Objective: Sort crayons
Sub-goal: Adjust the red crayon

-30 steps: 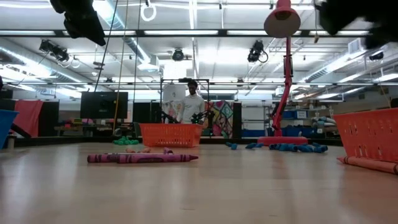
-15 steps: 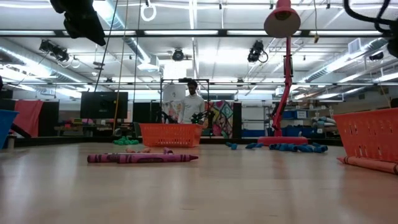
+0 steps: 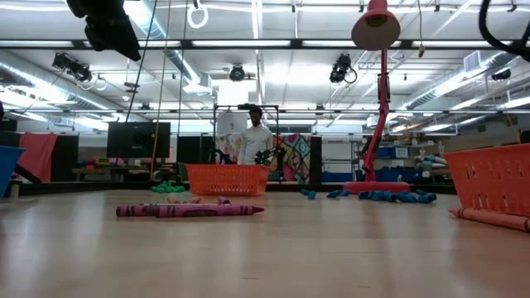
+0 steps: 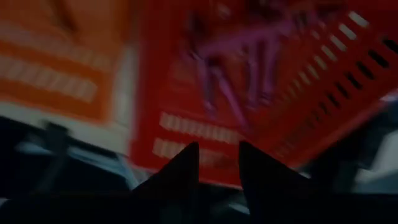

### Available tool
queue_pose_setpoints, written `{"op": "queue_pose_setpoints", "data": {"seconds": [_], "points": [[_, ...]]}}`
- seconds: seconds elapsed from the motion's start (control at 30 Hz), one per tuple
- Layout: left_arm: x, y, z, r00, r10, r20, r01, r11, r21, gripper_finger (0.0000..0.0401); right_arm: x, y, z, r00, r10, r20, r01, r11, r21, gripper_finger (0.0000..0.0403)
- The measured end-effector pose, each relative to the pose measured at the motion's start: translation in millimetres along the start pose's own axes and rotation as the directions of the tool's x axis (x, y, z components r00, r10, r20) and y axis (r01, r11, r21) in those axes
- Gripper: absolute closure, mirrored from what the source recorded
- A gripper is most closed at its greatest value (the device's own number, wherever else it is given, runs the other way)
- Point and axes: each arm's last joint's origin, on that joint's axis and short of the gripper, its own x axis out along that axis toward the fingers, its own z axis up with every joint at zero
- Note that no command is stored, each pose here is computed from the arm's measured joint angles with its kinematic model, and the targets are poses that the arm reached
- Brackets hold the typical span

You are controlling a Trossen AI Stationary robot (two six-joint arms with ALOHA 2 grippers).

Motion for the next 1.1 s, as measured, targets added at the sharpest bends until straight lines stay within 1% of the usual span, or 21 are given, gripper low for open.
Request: {"op": "queue_pose_setpoints", "data": {"seconds": [0.1,0.13,0.3,0.47,0.67,0.77,0.97,1.1], "points": [[0,0,0,1.000,0.000,0.000,0.000,1.000,0.001,0.0259,-2,4,1,0.993,0.075,0.095,-0.082,0.993,0.079,0.0273],[0,0,0,1.000,0.000,0.000,0.000,1.000,0.005,0.0259,-2,5,2,0.990,0.083,0.115,-0.095,0.990,0.103,0.0272],[0,0,0,1.000,0.000,0.000,0.000,1.000,0.027,0.0259,5,-1,4,0.987,0.055,0.153,-0.090,0.969,0.230,0.0276],[0,0,0,1.000,0.000,0.000,0.000,1.000,0.030,0.0259,12,-4,3,0.985,0.056,0.162,-0.097,0.963,0.253,0.0279],[0,0,0,1.000,0.000,0.000,0.000,1.000,0.030,0.0259,26,-9,6,0.983,0.085,0.161,-0.128,0.952,0.279,0.0283],[0,0,0,1.000,0.000,-0.001,0.000,1.000,0.029,0.0259,30,-11,6,0.982,0.079,0.169,-0.128,0.946,0.299,0.0288],[0,0,0,1.000,-0.009,-0.007,0.009,1.000,0.029,0.0259,33,-15,1,0.982,0.067,0.177,-0.119,0.946,0.301,0.0297],[0,0,0,1.000,-0.009,-0.007,0.009,1.000,0.029,0.0259,39,-16,3,0.975,0.104,0.196,-0.166,0.929,0.330,0.0300]]}}
